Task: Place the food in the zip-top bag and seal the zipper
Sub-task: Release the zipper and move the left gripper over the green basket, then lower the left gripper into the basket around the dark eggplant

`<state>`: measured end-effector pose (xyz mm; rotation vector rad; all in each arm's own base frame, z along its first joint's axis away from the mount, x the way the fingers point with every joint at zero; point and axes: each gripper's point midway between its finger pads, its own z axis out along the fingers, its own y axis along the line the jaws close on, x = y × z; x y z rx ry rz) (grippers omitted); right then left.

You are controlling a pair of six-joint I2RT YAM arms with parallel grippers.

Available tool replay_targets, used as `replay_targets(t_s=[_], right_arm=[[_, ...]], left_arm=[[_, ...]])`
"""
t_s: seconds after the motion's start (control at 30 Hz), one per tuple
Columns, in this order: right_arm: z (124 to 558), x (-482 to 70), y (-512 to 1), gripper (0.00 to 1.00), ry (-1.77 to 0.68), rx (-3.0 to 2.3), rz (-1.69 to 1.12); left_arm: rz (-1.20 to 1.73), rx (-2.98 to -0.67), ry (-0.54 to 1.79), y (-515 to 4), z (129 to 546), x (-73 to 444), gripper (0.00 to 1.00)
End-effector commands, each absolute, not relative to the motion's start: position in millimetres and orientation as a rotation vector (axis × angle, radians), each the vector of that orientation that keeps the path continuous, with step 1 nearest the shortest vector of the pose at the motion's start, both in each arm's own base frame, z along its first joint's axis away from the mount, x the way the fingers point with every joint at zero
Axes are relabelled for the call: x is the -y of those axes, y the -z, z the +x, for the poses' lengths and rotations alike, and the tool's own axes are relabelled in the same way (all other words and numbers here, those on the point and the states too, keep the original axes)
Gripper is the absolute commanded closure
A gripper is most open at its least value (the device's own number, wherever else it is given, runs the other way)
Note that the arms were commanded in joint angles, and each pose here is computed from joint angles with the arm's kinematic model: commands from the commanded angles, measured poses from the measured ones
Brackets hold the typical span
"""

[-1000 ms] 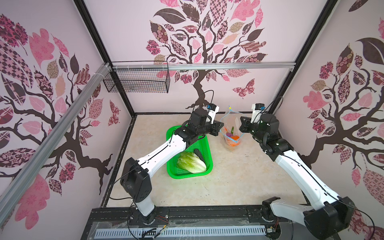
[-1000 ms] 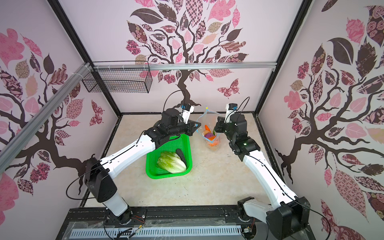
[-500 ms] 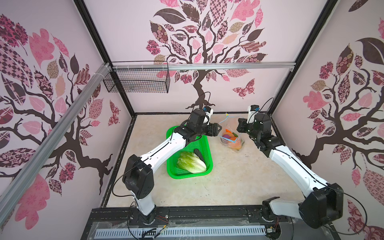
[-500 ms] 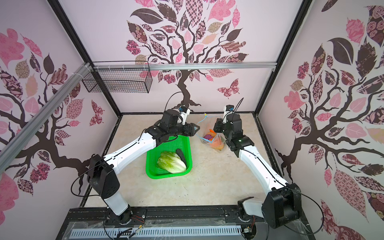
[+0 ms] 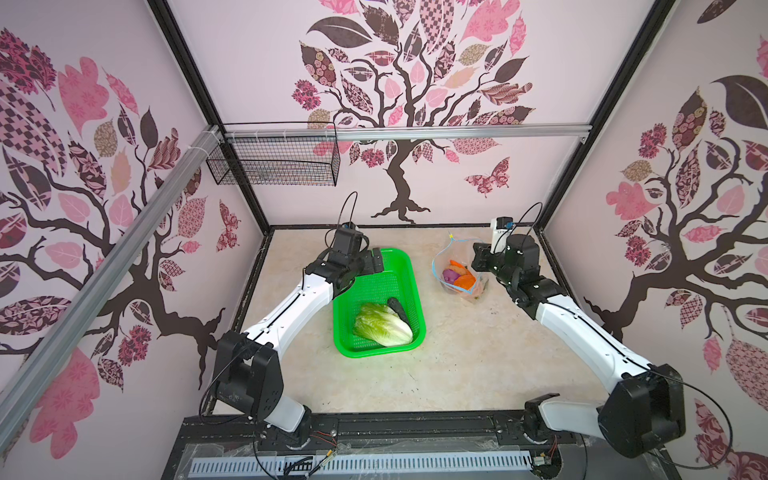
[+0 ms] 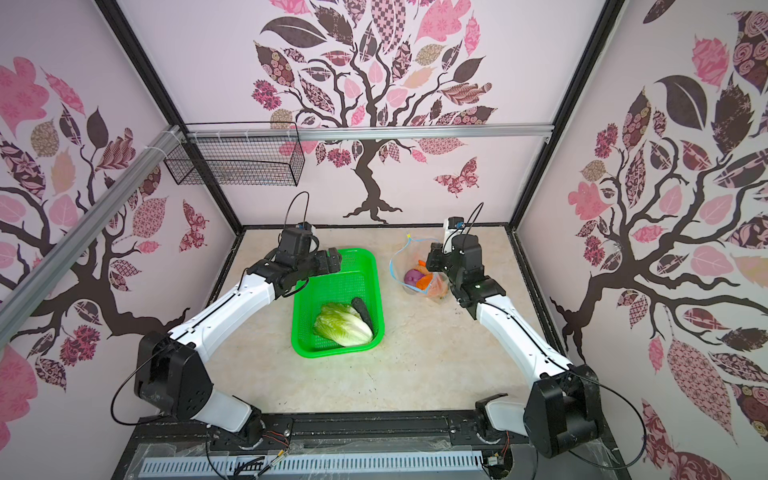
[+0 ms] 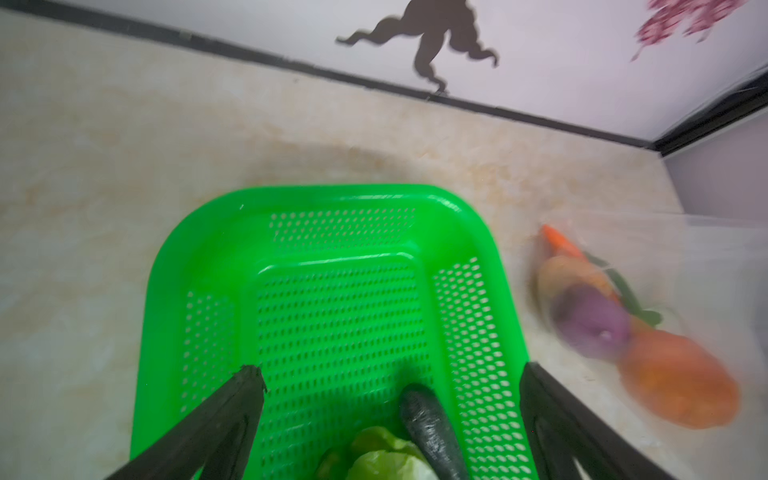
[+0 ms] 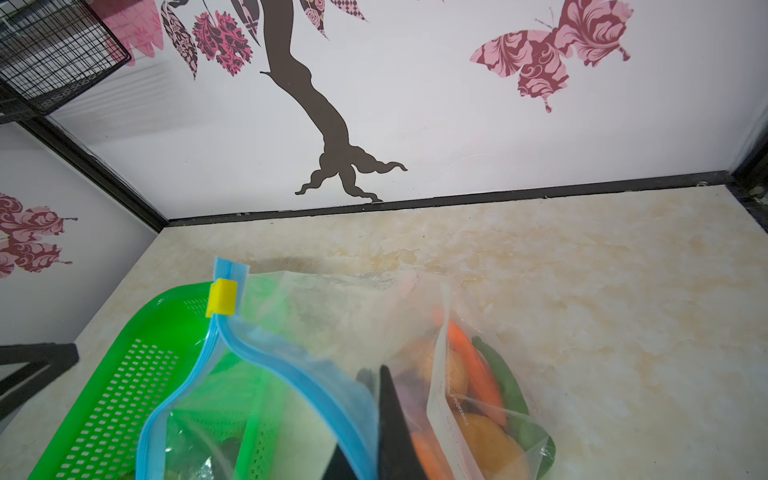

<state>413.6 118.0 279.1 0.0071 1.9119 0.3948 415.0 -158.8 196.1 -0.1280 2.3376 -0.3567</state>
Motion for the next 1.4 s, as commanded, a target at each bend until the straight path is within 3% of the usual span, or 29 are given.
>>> replay_targets(t_s=[0.0, 0.37, 0.63, 0.83, 0.97, 1.2, 1.37], right_arm=[[408.0, -114.9, -303.0, 1.0, -0.397, -1.844, -0.007], [404.7, -112.1, -308.2, 1.0, -0.385, -1.825, -0.006], [403.2, -111.3, -309.9, 1.0, -0.382, -1.815, -0.007], [403.2, -112.2, -310.2, 1.0, -0.391, -1.811, -0.008], [402.6, -112.1, -310.9, 1.0, -0.391, -1.808, -0.01], [402.4, -111.6, -311.7, 1.0, -0.385, -1.805, -0.01], [402.6, -111.4, -310.7, 1.0, -0.384, -1.804, -0.011]], left_arm=[[-0.236, -2.414, 0.366, -160.4, 407.2, 149.7, 0.02], [-0.257, -2.602, 0.418, -96.1, 403.2, 163.8, 0.02], [-0.153, -2.682, 0.481, -83.6, 393.7, 185.3, 0.02], [0.339, -2.748, 0.158, -82.4, 375.8, 204.5, 0.02], [0.518, -2.778, -0.005, -69.8, 372.8, 210.4, 0.02], [0.589, -2.781, -0.122, -57.0, 378.0, 206.9, 0.02], [0.542, -2.721, -0.34, -52.2, 392.5, 183.4, 0.02]])
